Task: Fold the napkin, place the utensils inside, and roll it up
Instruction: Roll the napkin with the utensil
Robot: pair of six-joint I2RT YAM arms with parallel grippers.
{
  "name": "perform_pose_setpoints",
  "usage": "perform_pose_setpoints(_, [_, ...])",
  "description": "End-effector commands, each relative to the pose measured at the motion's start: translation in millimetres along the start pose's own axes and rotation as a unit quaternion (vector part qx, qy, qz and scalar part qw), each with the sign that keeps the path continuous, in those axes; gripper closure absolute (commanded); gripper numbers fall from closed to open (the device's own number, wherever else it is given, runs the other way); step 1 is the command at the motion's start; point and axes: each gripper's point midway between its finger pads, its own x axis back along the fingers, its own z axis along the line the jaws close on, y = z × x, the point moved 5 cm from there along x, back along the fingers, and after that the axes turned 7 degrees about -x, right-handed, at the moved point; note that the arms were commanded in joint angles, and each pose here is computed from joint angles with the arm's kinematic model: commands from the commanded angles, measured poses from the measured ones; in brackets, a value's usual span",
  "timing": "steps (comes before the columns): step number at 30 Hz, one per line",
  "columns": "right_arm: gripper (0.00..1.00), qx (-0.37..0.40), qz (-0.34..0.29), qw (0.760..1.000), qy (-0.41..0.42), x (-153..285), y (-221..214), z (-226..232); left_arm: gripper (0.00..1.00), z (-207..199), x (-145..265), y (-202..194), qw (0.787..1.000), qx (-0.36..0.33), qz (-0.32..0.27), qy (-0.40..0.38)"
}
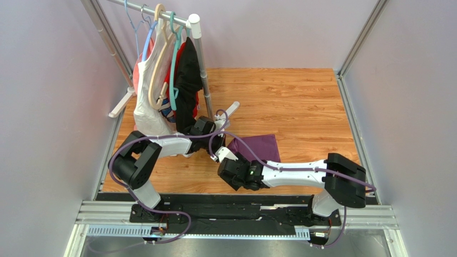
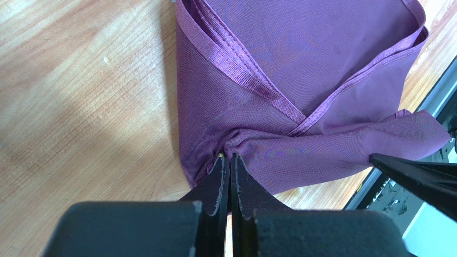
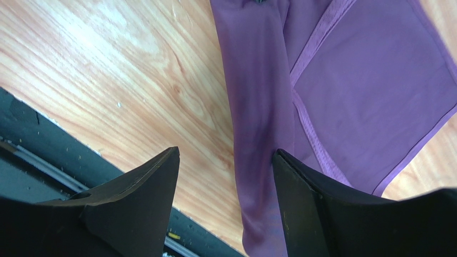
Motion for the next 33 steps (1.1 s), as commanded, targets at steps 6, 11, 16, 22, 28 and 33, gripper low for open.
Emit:
perform_pose_setpoints(6, [0.32,0.005,-0.022,0.999,-0.043,-21.3,-0.8,-5.3,1.0,3.3,0.8,2.7,1.0,-0.013,0.009,0.005])
perform_pose_setpoints(11, [0.33,-0.017,-0.004,0.999,-0.036,-28.1,-14.2,-9.9,1.0,2.3,1.6,2.9,1.0,-0.015,0.007,0.002])
perform_pose_setpoints(16, [0.46,-0.046,0.021,0.998,-0.022,-35.0,-27.1,-13.8,1.0,-2.2,5.1,7.6,1.0,-0.018,-0.009,-0.007])
perform_pose_setpoints(22, [0.69,-0.087,0.053,0.995,0.016,-42.6,-45.2,-15.6,0.79,-8.1,16.2,14.9,0.999,-0.017,-0.039,-0.003])
perform_pose_setpoints(28, [0.91,-0.125,0.071,0.987,0.077,-44.3,-54.4,-8.7,0.27,-15.1,35.4,19.8,0.996,-0.011,-0.09,0.01])
perform_pose_setpoints(33, [1.0,-0.165,0.086,0.97,0.154,-41.9,-60.5,0.9,0.14,-16.1,50.2,14.4,0.991,-0.017,-0.131,0.031])
